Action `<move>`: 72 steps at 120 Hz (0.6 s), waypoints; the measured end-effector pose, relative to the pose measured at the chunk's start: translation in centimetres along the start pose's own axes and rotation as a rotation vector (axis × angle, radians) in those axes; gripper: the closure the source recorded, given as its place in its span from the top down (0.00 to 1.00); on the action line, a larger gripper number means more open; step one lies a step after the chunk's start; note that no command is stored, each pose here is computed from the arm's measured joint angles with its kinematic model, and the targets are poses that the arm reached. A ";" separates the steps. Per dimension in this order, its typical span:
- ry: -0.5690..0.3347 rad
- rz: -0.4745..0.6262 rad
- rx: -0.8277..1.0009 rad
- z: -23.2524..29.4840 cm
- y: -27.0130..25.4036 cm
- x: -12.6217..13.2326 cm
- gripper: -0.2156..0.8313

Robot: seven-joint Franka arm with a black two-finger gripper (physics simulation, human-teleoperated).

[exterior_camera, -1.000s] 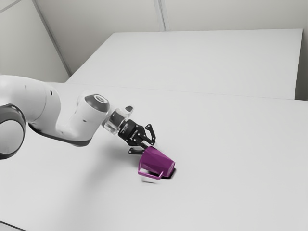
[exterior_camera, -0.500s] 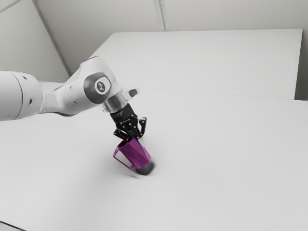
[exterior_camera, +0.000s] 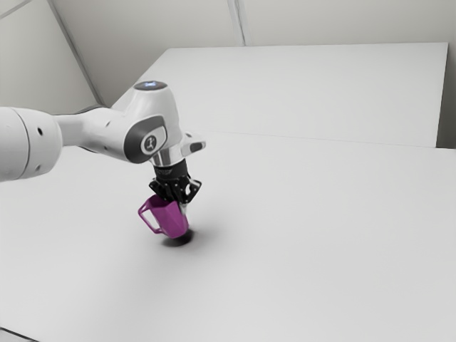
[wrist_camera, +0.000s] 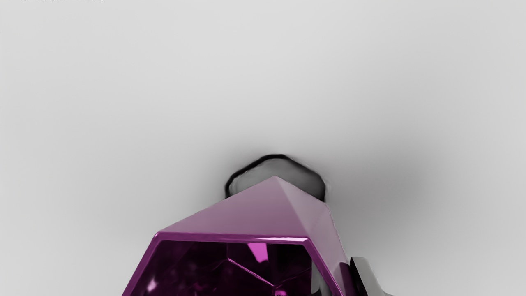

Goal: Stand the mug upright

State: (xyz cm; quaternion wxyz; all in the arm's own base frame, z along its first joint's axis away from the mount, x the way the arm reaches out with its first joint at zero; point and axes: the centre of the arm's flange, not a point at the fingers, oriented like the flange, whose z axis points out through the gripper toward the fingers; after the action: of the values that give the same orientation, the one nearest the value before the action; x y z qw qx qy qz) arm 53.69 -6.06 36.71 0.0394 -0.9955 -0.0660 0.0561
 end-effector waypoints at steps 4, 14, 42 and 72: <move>0.001 0.002 0.006 0.1 0.0 0.0 0.05; 0.000 0.005 0.017 0.7 0.2 0.1 0.05; 0.007 0.022 0.020 2.1 1.7 0.4 0.15; 0.082 0.035 0.012 -2.5 1.7 -0.5 0.58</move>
State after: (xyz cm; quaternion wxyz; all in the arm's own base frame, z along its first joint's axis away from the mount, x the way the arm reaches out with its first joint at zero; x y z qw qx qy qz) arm 53.70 -7.98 39.04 0.0469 -0.9977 -0.0465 0.0165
